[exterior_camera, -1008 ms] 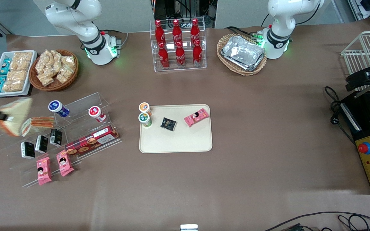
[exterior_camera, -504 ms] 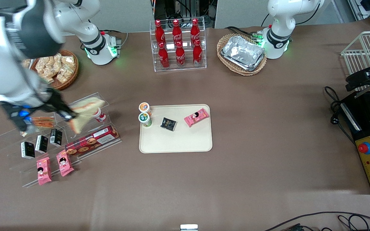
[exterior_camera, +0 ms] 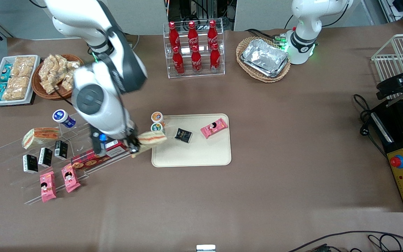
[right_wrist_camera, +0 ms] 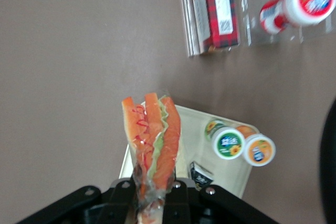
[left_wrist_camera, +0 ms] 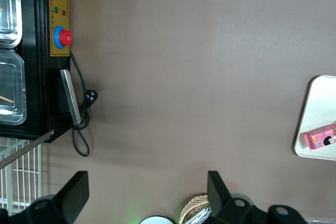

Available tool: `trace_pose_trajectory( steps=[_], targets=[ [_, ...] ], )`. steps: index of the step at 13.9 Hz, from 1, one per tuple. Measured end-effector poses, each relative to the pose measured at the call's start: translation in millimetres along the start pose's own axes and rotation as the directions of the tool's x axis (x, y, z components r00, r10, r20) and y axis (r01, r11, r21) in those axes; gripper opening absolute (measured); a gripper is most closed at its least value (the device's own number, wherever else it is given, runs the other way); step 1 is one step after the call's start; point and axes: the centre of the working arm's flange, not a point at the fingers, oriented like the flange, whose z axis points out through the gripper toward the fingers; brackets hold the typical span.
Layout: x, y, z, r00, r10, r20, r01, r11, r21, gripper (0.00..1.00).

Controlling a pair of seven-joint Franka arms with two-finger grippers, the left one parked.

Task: Place sandwich on tray
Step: 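Carry the held sandwich over to the cream tray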

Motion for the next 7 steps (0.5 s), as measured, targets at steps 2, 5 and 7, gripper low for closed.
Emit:
trace_pose_trajectory(
  steps=[2, 5, 7],
  targets=[
    [-7.3, -8.7, 29.9, 0.996, 0.088, 0.005, -0.088, 0.996, -0.007, 0.18],
    [-25.5, -16.5, 45.3, 0.975, 0.221, 0.005, -0.221, 0.974, 0.046, 0.18],
    [-66.8, -15.8, 64.5, 0.946, 0.323, 0.011, -0.323, 0.942, 0.087, 0.18]
  ],
)
